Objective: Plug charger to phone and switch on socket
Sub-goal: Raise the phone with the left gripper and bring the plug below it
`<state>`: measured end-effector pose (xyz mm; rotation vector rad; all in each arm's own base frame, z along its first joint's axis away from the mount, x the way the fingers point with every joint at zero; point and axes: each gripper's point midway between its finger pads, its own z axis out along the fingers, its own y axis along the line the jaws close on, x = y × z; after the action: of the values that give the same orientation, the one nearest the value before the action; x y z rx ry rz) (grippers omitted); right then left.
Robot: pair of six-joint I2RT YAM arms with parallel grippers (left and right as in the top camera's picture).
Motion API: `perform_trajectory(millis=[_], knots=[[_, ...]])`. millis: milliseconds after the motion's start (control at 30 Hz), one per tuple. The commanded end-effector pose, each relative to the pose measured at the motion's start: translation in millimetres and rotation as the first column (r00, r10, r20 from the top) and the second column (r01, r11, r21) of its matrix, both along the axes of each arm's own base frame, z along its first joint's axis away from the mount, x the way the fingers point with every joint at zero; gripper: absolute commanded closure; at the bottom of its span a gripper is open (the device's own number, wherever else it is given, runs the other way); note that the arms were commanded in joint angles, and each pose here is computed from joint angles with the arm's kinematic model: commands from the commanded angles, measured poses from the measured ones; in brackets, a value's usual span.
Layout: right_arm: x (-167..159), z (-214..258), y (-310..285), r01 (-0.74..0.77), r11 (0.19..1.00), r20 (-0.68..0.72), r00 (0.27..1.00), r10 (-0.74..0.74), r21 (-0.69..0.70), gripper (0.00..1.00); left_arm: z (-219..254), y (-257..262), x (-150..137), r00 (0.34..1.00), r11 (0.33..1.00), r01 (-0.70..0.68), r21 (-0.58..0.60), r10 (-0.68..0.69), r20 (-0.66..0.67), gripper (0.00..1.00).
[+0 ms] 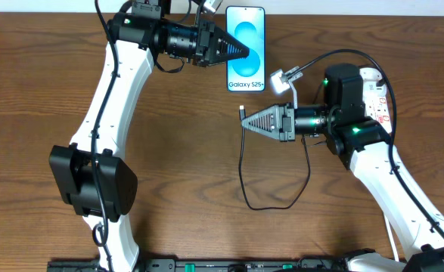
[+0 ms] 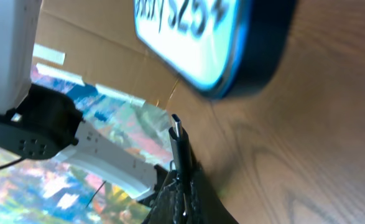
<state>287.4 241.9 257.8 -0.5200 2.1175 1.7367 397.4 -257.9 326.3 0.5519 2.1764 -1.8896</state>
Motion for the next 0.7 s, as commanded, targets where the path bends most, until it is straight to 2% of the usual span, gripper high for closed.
perform_trajectory(millis=[0,667], knots=[[8,7,-2,0.049,0.999,-0.016,0.999,-0.049,0.003,0.99,12,1,-5,1.0,0.998,0.03,-0.046,-0.03,0.002,0.93],[16,17,-7,0.069,0.997,-0.013,0.998,-0.069,0.035,0.99,9,1,-2,1.0,1.0,0.013,-0.025,-0.013,0.006,0.93]])
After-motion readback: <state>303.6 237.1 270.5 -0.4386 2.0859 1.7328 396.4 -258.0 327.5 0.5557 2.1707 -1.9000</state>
